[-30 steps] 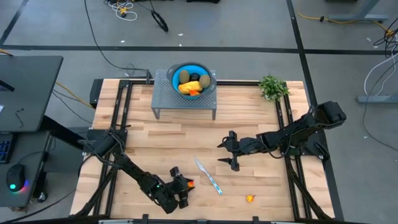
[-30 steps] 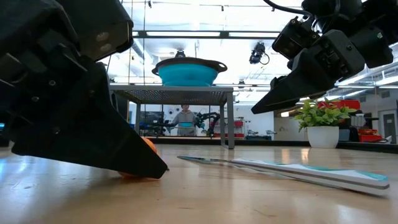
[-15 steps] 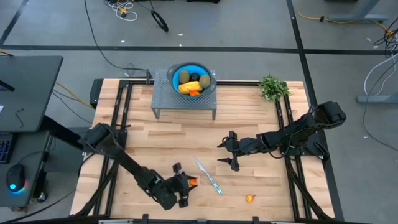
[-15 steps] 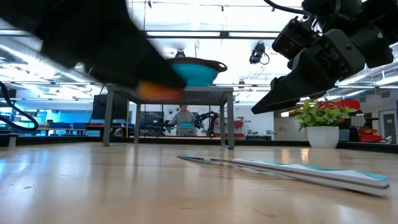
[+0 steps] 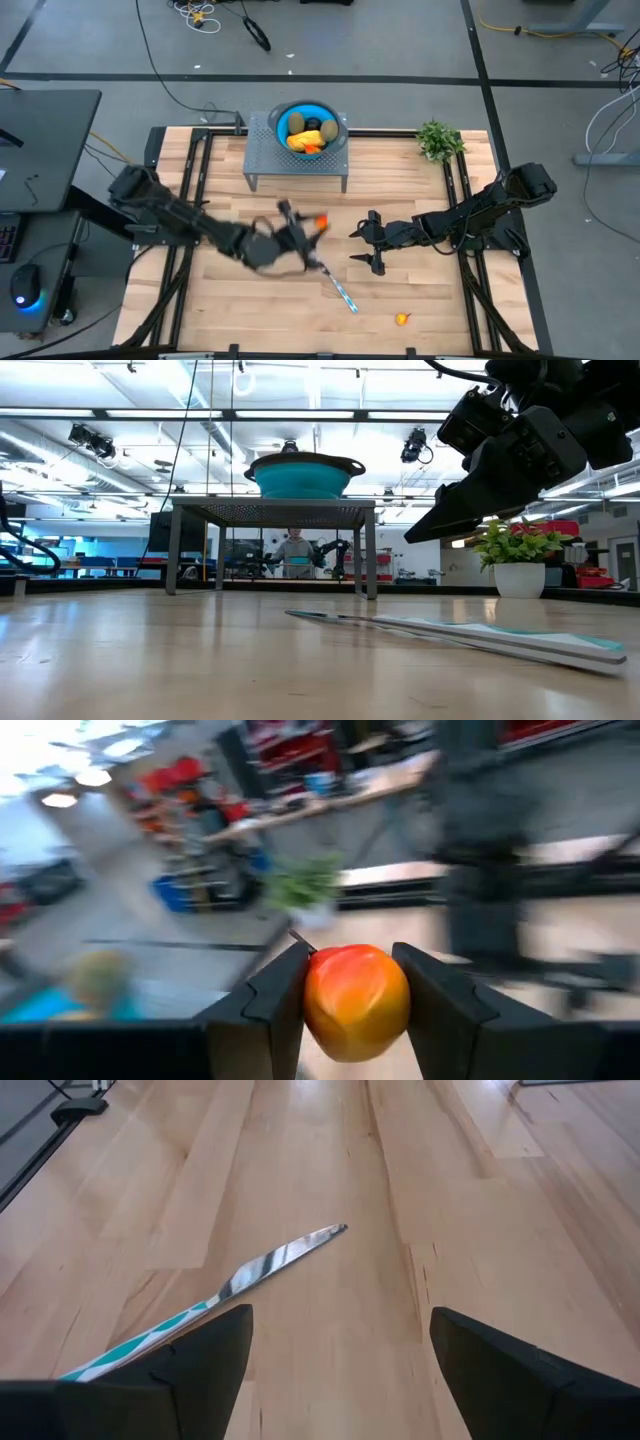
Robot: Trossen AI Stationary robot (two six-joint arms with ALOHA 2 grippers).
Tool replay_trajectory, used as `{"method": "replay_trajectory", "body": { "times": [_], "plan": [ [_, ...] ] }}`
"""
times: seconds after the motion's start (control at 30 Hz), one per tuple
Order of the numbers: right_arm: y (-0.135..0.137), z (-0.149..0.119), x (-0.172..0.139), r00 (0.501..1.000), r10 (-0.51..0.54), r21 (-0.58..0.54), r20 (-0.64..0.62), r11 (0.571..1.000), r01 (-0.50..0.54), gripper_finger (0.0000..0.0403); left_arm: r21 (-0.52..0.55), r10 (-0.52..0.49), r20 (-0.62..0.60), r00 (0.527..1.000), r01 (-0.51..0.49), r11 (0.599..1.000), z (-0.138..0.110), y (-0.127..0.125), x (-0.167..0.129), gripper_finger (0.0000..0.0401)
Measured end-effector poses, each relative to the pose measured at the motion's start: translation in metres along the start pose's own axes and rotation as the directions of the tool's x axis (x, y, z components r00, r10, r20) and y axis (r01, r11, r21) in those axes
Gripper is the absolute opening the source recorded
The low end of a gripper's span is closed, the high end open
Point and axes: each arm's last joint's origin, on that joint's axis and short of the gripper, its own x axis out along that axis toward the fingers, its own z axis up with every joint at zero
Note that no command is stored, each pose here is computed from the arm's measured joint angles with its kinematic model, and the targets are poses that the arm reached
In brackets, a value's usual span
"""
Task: Pick & Place Fruit
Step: Put the orange pear into the blue strainer bowl on the shelf
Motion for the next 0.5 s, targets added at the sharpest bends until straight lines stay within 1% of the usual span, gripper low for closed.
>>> {"method": "replay_trajectory", "body": {
  "times": [0.17,0.23,0.33,0.37,0.43,0.5],
  "plan": [
    [0.0,0.0,0.0,1.0,0.0,0.0,0.0,1.0,0.0,0.0316,0.039,0.176,-0.016,0.984,-0.176,0.984,0.007,0.055,0.037,0.015],
    [0.0,0.0,0.0,1.0,0.0,0.0,0.0,1.0,0.0,0.0316,0.018,0.261,-0.03,0.965,-0.261,0.965,0.006,0.079,0.053,0.0148],
    [0.0,0.0,0.0,1.0,0.0,-0.001,0.0,1.0,0.0,0.0316,-0.087,0.377,-0.046,0.925,-0.38,0.921,0.003,0.114,0.072,0.0149],
    [0.0,0.0,0.0,1.0,0.0,-0.001,-0.001,1.0,0.0,0.0316,-0.126,0.398,-0.049,0.916,-0.401,0.907,0.002,0.124,0.077,0.015],
    [0.0,0.0,0.0,1.0,-0.001,-0.003,-0.003,1.0,0.001,0.0316,-0.192,0.416,-0.055,0.908,-0.419,0.888,-0.002,0.142,0.087,0.0154],
    [0.0,-0.001,0.0,1.0,-0.001,-0.004,-0.007,1.0,0.001,0.0316,-0.25,0.413,-0.068,0.908,-0.416,0.874,-0.008,0.154,0.094,0.0158]
  ]
}}
